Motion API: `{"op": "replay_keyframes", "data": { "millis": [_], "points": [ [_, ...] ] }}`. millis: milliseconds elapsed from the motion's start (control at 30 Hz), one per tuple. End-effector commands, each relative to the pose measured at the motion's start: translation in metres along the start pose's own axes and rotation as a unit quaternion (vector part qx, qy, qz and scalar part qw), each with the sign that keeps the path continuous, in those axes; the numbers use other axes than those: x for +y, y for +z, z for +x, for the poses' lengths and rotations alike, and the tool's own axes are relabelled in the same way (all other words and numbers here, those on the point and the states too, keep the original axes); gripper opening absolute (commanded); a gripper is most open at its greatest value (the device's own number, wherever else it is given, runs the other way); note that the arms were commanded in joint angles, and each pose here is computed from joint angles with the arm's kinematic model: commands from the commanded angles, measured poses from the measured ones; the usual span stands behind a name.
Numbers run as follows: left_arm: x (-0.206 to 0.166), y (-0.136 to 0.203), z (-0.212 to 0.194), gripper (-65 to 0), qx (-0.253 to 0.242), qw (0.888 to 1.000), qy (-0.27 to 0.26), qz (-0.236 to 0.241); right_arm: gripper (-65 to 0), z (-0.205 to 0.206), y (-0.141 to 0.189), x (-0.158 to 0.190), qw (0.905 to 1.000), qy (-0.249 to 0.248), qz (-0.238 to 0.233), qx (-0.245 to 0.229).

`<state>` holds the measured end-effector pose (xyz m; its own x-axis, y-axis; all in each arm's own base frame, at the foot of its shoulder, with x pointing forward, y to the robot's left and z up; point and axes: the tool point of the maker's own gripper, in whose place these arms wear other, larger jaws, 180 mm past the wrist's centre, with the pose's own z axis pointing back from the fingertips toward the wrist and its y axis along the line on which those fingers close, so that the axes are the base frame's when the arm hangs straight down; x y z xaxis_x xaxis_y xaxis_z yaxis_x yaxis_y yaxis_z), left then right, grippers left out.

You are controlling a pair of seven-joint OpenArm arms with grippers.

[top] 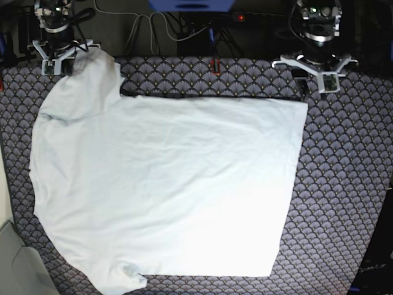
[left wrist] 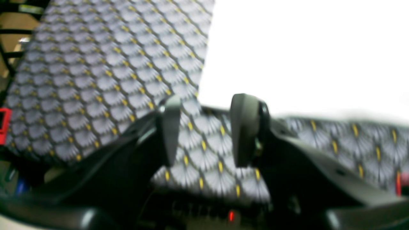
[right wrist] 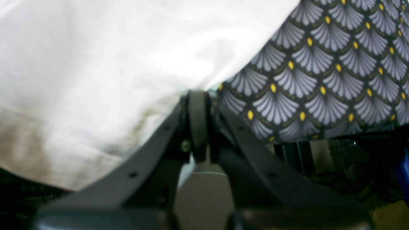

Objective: Fold the T-shirt properly
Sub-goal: 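Lower both grippers toward the shirt's shoulder edge near the collar, then grasp the shirt's shoulder edge with both grippers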

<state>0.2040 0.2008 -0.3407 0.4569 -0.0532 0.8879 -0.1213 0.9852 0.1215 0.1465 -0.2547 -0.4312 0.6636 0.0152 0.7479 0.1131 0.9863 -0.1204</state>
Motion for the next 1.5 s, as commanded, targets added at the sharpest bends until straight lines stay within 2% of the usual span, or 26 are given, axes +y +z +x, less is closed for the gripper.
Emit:
{"op": "replay_keyframes", "data": {
  "millis": [0, 233, 567, 867, 1367, 1467],
  "points": [
    [0.004, -0.004, 0.004, -38.9, -0.011, 1.000, 0.001, 0.007, -63.9, -0.001, 0.002, -0.005, 0.9999, 0.009, -0.004, 0.007],
    [0.009, -0.044, -0.029, -38.8, 0.025, 0.999, 0.013, 0.018, -63.9, -0.001, 0.002, -0.005, 0.9999, 0.009, -0.004, 0.006],
    [0.006, -0.071, -0.025, -38.8, 0.021, 0.999, 0.026, 0.019, -63.9, -0.001, 0.002, -0.005, 0.9999, 0.009, -0.004, 0.006],
    [0.004, -0.079, -0.051, -39.0, 0.055, 0.998, 0.032, 0.020, -63.9, -0.001, 0.002, -0.005, 0.9999, 0.011, -0.004, 0.007],
    [-0.008, -0.072, -0.080, -39.6, 0.092, 0.995, 0.030, 0.006, -63.9, 0.000, 0.001, -0.004, 0.9999, 0.011, -0.002, 0.006],
    [-0.013, -0.071, -0.091, -44.6, 0.105, 0.994, 0.029, -0.001, -63.9, 0.000, 0.001, -0.005, 0.9999, 0.011, -0.004, 0.006]
  ]
}}
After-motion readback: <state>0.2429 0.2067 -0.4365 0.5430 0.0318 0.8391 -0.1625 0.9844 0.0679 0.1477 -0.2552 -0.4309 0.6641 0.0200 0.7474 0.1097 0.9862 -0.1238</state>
